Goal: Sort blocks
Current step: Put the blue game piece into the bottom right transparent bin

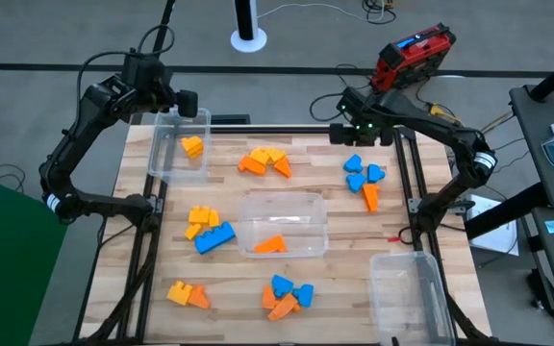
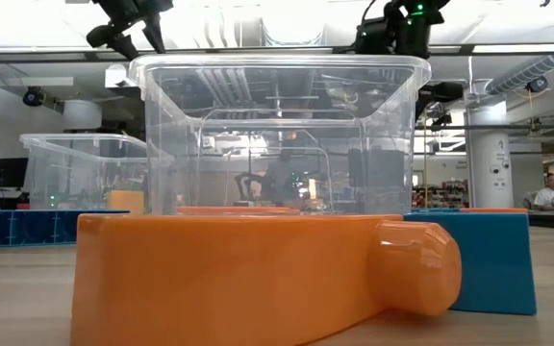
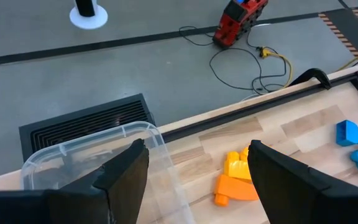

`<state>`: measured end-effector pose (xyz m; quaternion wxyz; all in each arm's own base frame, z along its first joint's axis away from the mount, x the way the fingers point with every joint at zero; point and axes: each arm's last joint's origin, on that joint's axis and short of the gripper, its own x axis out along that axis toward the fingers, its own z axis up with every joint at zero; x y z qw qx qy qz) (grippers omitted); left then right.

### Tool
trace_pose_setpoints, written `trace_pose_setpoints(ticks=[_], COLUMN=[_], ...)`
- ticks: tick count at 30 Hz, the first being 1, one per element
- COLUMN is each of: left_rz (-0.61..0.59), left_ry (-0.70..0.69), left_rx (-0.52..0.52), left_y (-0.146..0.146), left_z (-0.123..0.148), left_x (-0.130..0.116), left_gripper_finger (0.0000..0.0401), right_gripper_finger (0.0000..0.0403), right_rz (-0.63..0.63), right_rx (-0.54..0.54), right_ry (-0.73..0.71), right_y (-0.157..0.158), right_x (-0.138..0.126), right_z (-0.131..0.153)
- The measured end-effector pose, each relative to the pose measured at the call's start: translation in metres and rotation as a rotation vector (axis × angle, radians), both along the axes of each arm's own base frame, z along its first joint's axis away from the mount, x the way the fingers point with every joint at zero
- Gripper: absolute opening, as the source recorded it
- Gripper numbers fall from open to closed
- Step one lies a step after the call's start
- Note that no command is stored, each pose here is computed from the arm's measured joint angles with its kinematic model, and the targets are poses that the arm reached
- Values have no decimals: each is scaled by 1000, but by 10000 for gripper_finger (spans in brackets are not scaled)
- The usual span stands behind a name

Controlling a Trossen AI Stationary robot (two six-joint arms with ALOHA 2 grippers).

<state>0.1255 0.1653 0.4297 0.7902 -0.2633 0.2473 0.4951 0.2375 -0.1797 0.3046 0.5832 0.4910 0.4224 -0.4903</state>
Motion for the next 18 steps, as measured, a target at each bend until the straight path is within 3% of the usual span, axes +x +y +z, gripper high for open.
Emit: trace_pose_setpoints(ticks=[10, 18], left_rz=[-1, 23], left_ry=[5, 31], left_rx=[2, 23], left_y=[0, 1], left_z=[0, 0], left_x=[0, -1], left_gripper_finger=[250, 250], right_gripper_finger=[270, 332], right_rz=[9, 85], right_rx=[44, 146], right_ry=[108, 279], right_y=[2, -7], right_x=[27, 39], right_z=[-33, -74])
